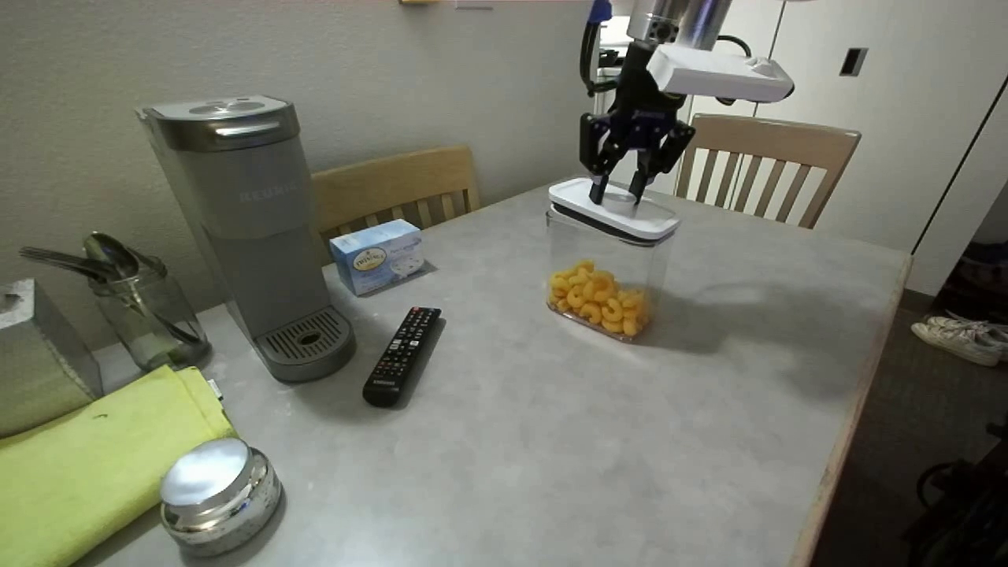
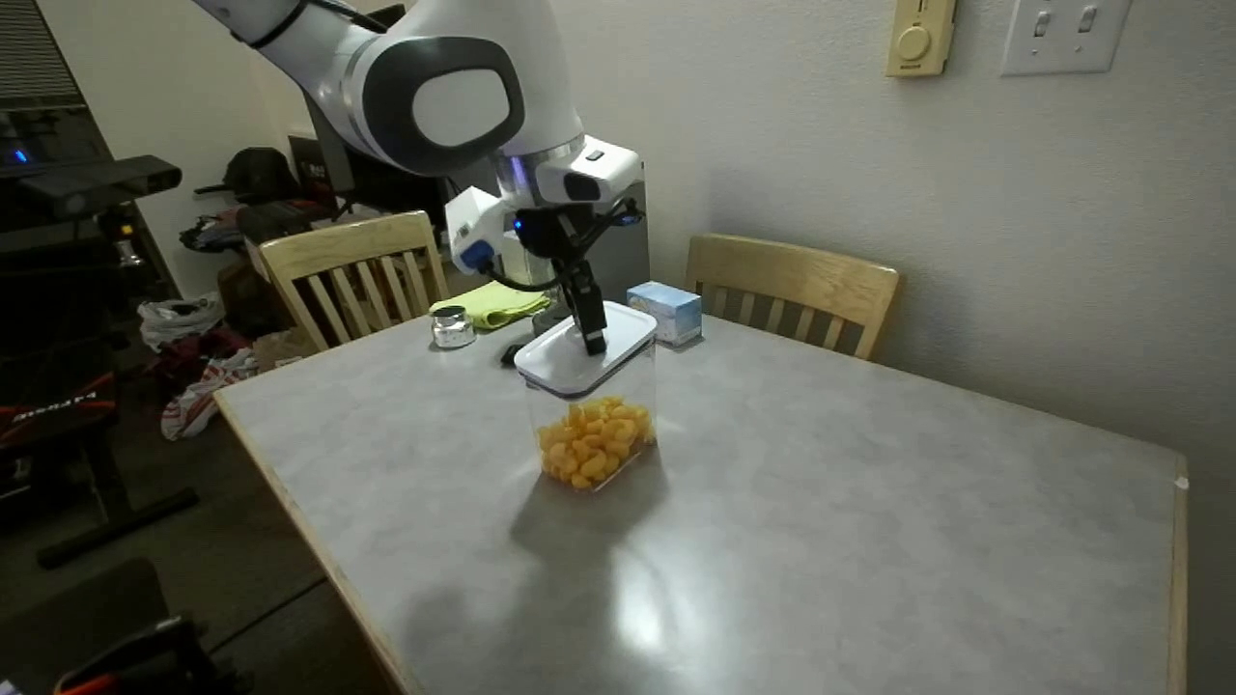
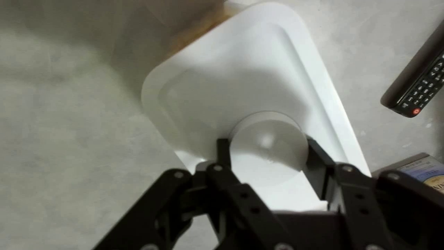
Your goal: Place the white lid on top of the clear food container
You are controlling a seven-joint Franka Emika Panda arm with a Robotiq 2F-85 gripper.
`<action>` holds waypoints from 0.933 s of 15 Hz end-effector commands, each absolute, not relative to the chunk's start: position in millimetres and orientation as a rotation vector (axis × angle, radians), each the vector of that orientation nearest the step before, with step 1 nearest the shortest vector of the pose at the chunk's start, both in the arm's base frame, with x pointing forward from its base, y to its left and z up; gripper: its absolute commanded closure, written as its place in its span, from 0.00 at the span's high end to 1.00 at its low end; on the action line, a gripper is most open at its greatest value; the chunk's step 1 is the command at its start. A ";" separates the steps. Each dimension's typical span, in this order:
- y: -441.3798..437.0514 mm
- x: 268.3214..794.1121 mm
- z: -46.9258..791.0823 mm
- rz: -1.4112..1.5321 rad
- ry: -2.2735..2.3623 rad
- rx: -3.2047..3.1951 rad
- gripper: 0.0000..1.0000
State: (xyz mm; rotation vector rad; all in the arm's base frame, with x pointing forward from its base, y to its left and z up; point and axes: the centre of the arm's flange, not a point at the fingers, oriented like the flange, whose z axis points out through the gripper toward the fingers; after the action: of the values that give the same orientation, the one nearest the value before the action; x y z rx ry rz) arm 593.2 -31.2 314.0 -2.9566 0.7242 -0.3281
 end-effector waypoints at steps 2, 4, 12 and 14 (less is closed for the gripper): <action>-31.1 587.9 302.3 -0.302 0.736 -2.958 0.29; -28.1 587.6 296.9 -0.271 0.727 -2.960 0.29; -22.8 583.1 283.6 -0.174 0.702 -2.999 0.29; -23.1 583.1 283.5 -0.185 0.711 -2.997 0.29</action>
State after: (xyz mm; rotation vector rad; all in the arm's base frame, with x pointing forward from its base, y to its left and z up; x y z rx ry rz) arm 589.2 -23.4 308.3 -2.9789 0.6972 -0.2582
